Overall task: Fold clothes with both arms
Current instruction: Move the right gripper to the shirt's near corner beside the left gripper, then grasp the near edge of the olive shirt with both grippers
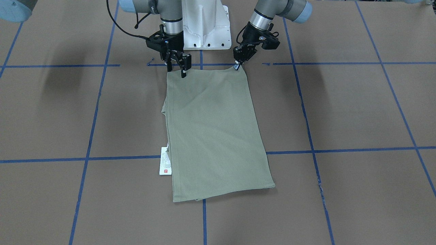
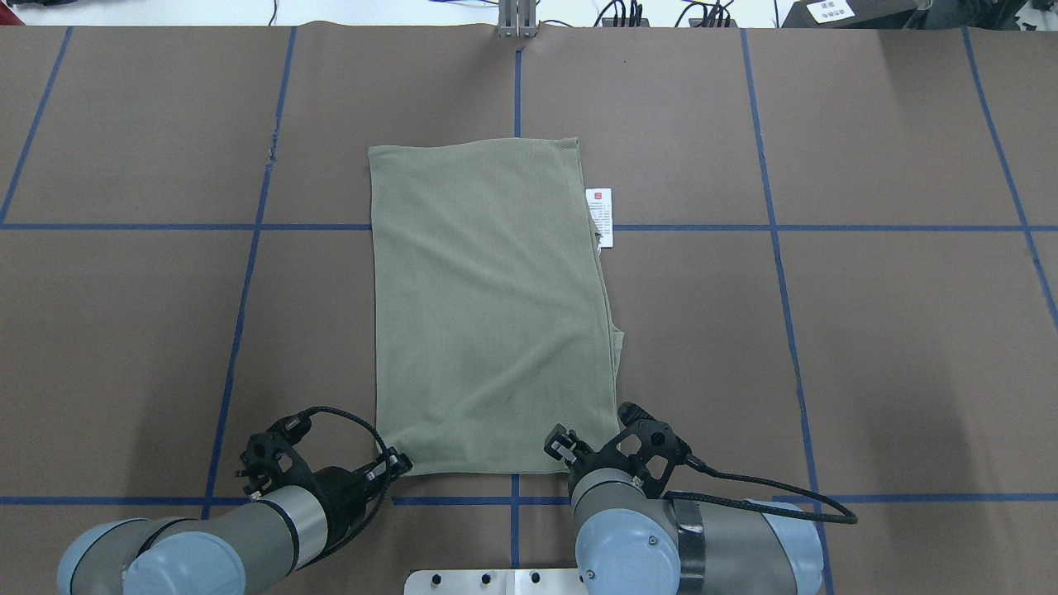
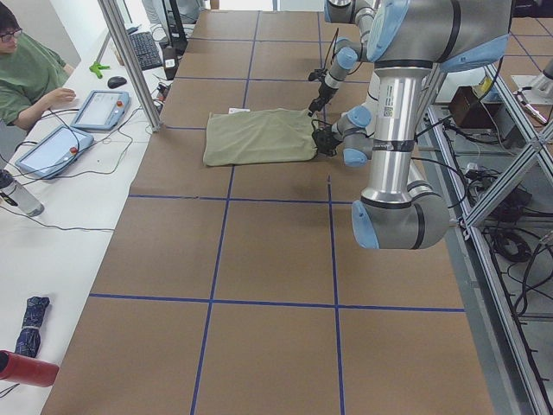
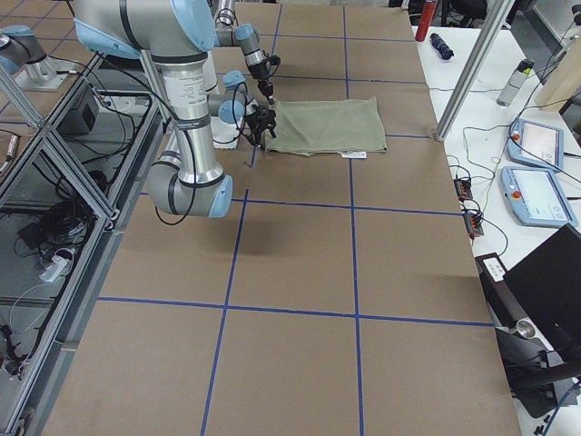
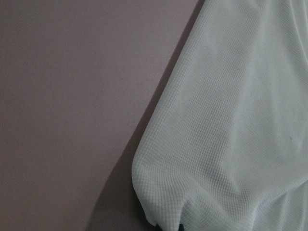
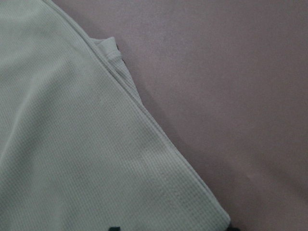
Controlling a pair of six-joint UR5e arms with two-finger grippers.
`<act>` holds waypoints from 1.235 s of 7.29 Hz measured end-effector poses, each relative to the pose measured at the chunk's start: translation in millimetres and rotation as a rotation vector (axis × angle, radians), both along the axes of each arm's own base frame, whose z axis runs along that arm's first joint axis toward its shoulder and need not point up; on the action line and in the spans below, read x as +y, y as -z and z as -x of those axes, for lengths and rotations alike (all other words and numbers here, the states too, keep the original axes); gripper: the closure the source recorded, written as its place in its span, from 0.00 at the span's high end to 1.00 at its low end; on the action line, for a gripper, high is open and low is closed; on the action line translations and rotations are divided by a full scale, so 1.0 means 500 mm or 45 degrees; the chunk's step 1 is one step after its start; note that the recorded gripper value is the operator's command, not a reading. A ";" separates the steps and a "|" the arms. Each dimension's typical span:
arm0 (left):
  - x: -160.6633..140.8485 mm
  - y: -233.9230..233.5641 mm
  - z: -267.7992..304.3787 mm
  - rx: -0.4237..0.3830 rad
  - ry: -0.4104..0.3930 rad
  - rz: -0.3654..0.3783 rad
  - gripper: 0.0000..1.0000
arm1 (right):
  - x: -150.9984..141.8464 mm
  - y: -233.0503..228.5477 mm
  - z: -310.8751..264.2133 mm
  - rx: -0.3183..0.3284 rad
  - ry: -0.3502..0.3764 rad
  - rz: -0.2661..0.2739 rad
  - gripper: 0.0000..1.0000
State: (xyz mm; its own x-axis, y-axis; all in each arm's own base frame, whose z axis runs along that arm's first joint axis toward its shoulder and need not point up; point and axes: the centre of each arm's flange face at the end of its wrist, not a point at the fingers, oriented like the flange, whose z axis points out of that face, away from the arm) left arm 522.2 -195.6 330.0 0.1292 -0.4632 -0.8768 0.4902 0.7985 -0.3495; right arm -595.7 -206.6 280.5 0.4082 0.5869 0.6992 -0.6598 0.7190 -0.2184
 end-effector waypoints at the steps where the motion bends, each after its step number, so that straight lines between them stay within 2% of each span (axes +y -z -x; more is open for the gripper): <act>1: 0.000 0.000 0.000 0.000 0.001 0.000 0.00 | -0.001 -0.001 0.004 -0.012 -0.003 0.001 0.60; 2: 0.000 0.000 0.000 -0.001 0.004 -0.002 0.00 | -0.003 0.002 0.007 -0.021 -0.007 0.002 0.27; 4: 0.001 0.000 0.000 -0.001 0.005 -0.003 0.00 | -0.012 0.011 0.012 -0.040 -0.033 0.016 0.05; 5: 0.001 -0.001 -0.001 -0.001 0.005 -0.003 0.00 | -0.014 0.014 0.012 -0.047 -0.040 0.021 0.00; 9: 0.001 -0.001 -0.001 -0.003 0.005 -0.003 0.00 | -0.024 0.023 0.003 -0.060 -0.051 0.021 0.00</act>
State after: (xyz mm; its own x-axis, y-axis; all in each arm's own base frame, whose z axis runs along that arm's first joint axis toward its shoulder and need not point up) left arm 522.8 -195.0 330.7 0.1295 -0.4618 -0.8775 0.4938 0.7974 -0.3468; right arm -597.2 -218.4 268.8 0.3509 0.6136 0.7074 -0.6768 0.6882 -0.2612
